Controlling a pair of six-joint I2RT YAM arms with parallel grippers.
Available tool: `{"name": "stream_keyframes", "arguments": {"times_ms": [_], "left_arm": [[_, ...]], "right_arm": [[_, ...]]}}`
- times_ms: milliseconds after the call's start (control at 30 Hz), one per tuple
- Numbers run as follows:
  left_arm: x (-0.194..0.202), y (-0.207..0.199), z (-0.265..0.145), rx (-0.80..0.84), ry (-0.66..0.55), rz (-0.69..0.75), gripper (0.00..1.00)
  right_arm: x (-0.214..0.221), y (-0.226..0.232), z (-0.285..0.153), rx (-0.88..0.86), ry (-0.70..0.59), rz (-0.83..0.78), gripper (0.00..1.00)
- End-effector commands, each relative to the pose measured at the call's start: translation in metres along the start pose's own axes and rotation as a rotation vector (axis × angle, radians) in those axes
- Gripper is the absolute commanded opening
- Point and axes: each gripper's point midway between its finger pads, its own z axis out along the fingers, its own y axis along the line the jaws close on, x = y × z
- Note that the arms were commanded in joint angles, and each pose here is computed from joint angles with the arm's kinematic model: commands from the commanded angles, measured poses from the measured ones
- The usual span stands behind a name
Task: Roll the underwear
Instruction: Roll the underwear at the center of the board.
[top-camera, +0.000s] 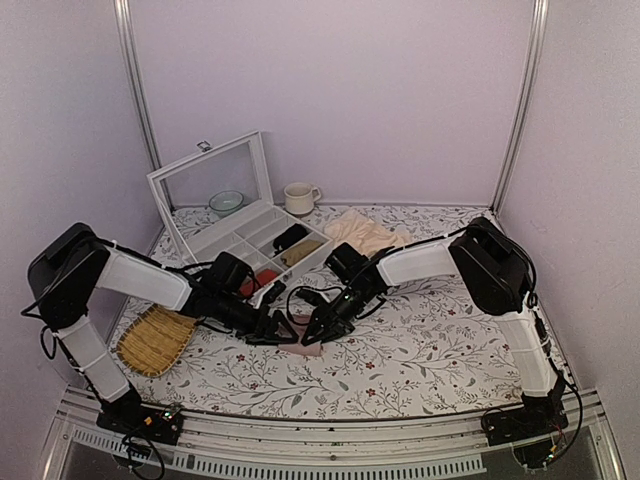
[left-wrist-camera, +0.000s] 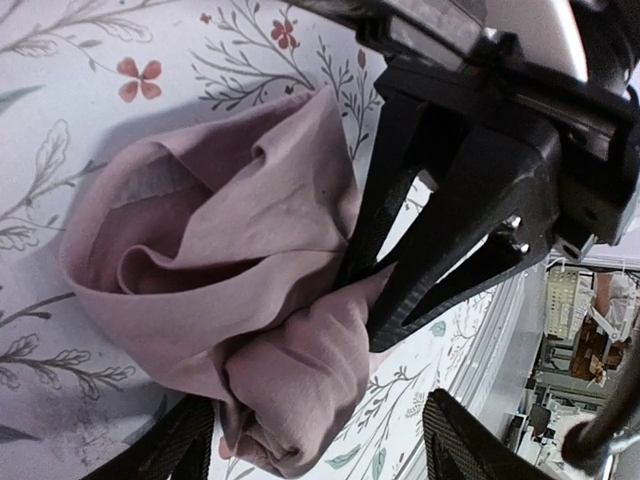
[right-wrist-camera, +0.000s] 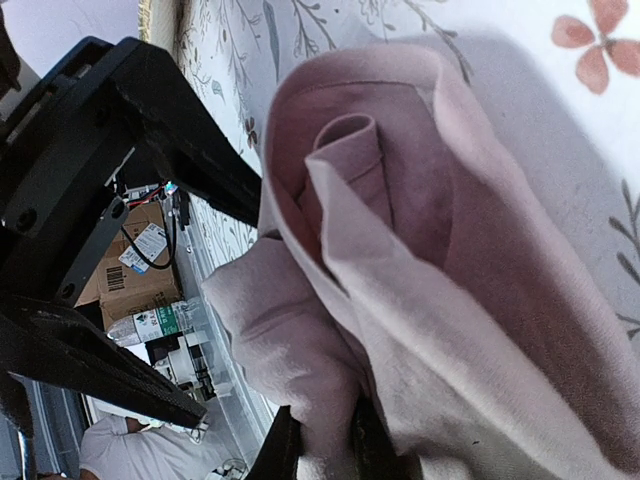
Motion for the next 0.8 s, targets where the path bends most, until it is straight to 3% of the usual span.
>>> {"name": "stream_keyframes", "arguments": {"times_ms": [0,233,533,667,767], "left_arm": [[0.012,0.007,0.015,-0.017,0.05,-0.015,0.62],[0.017,0.011,0.023,-0.028,0.073,-0.029,0.0],[0.013,0.013,0.019,-0.039,0.063,-0.029,0.0],[0.013,0.013,0.017,-0.035,0.068,-0.018,0.0],[0.014,0.014,0.017,-0.038,0.079,-0.014,0.0]], "right_arm": [[0.007,-0.053,0.018,0.125,0.006,0.054,0.0],[0.008,-0.053,0.018,0.128,0.008,0.053,0.0],[0.006,-0.052,0.017,0.145,0.001,0.026,0.0],[-0.004,-0.027,0.003,0.149,-0.063,-0.082,0.23],[-0.014,-0.003,-0.011,0.157,-0.139,-0.178,0.31]]}}
